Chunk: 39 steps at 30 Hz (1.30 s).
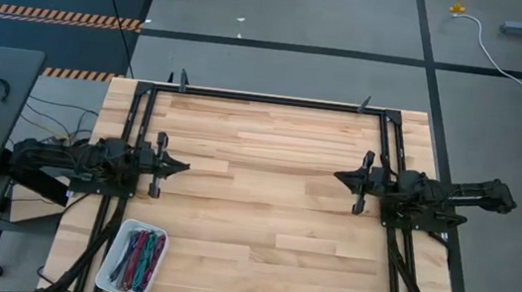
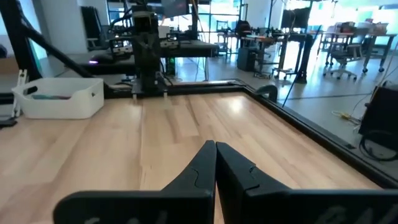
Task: Pick and place USB-C Cables
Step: Return to Home Position
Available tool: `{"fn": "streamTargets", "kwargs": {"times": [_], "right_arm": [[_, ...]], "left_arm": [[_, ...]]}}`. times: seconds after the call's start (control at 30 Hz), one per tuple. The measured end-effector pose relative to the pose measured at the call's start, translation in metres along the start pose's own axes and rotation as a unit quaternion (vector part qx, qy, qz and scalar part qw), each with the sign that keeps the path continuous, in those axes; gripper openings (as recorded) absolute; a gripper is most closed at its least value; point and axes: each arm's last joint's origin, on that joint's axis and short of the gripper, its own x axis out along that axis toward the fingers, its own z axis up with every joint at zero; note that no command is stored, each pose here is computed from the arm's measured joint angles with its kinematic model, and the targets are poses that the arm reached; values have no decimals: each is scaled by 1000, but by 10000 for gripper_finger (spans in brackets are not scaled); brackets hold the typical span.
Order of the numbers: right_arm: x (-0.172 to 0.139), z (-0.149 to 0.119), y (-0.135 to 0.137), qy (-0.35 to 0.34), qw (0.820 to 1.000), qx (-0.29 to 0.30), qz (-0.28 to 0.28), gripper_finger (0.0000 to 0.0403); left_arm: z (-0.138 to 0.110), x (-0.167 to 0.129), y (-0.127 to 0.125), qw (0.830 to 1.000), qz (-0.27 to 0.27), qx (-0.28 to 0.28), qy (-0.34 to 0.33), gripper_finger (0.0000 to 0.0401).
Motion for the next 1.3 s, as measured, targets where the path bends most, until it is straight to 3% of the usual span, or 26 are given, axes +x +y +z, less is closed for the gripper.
{"fn": "streamTargets", "kwargs": {"times": [0.17, 0.37, 1.3], "right_arm": [[0, 1, 0, -7, 999, -40, 0, 11], [0, 2, 0, -10, 999, -41, 0, 11], [0, 2, 0, -10, 999, -41, 1, 11]], "left_arm": [[0, 0, 0, 1000, 1, -4, -3, 24], [1, 0, 0, 1000, 1, -4, -7, 40], [2, 0, 0, 1000, 2, -5, -11, 28]]}}
